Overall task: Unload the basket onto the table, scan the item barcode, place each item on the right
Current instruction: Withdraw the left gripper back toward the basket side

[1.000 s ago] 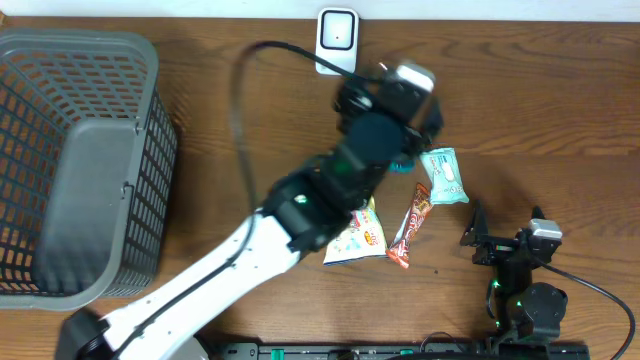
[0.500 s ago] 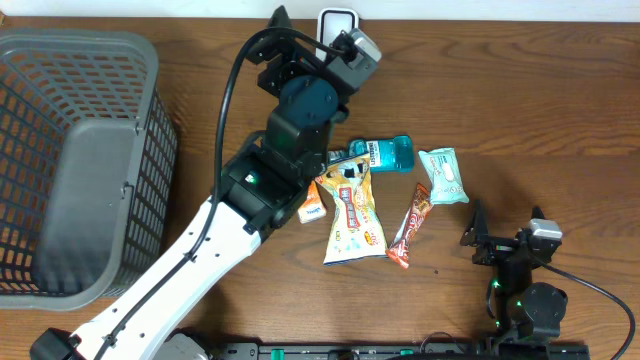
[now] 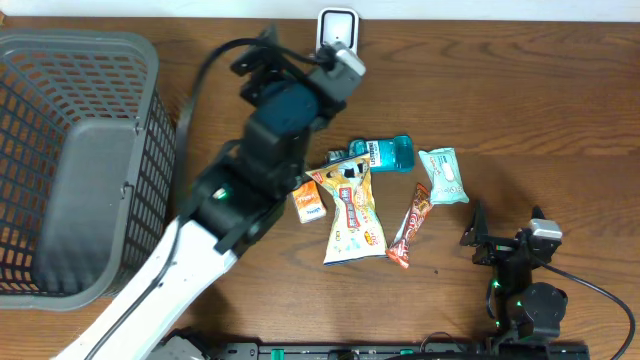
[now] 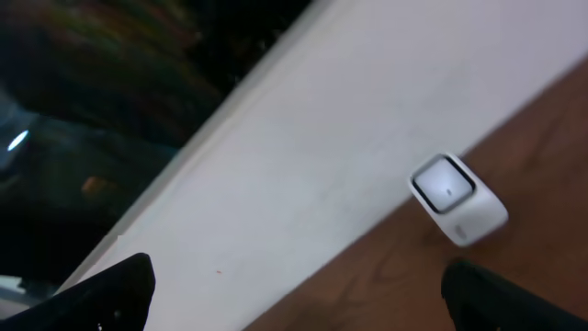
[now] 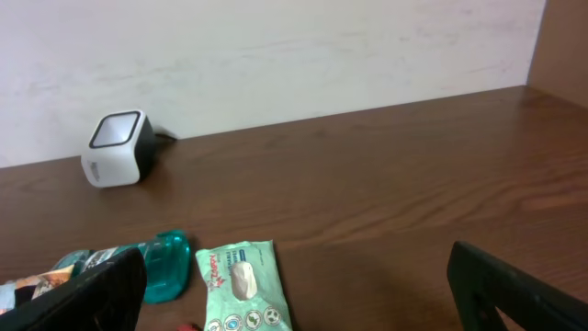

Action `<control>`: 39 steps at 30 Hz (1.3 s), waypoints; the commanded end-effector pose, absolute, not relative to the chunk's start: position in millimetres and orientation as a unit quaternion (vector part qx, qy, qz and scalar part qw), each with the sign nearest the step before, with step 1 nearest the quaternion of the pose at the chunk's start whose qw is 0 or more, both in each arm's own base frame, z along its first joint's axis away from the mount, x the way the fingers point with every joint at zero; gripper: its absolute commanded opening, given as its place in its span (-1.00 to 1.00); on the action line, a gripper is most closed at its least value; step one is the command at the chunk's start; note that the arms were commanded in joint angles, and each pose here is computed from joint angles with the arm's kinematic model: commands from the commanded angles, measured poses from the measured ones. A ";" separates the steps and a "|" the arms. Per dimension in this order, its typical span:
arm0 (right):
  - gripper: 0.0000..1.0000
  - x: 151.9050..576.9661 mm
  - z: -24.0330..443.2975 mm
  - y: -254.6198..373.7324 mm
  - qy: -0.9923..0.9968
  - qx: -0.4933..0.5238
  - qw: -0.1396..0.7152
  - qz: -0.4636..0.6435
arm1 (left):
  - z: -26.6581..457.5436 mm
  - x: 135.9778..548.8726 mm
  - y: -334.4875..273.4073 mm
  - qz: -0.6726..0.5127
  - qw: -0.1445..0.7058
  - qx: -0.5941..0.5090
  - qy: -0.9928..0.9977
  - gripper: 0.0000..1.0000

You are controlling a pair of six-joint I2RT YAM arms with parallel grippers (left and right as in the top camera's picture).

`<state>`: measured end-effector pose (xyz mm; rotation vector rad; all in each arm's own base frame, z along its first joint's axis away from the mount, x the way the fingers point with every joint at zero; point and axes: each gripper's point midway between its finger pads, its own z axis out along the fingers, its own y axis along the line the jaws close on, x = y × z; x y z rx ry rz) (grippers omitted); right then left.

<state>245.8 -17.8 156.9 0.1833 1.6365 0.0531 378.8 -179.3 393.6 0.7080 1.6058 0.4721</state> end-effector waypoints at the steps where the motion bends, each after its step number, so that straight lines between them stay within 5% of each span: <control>1: 0.99 245.6 156.4 -18.3 0.729 0.077 0.680 0.019 | 420.2 365.3 -153.1 0.178 0.646 0.255 0.697 1.00; 16: 0.99 245.6 156.4 -18.3 0.729 0.077 0.680 0.018 | 418.0 268.7 -131.0 -0.019 0.722 0.302 0.623 0.99; 21: 0.99 245.9 159.6 -17.5 0.725 0.077 0.684 0.022 | 451.8 225.0 -114.2 -0.086 0.774 0.235 0.582 0.99; 29: 0.98 245.8 160.1 8.5 0.704 0.186 0.647 0.226 | 485.4 172.8 -78.7 -0.129 0.819 0.157 0.537 0.99; 34: 0.99 242.2 162.5 33.4 0.647 0.327 0.530 0.441 | 498.6 148.6 -51.9 -0.131 0.842 0.095 0.515 0.99; 39: 0.98 239.1 163.7 45.3 0.627 0.359 0.473 0.504 | 503.2 126.6 -32.1 -0.142 0.854 0.035 0.500 0.99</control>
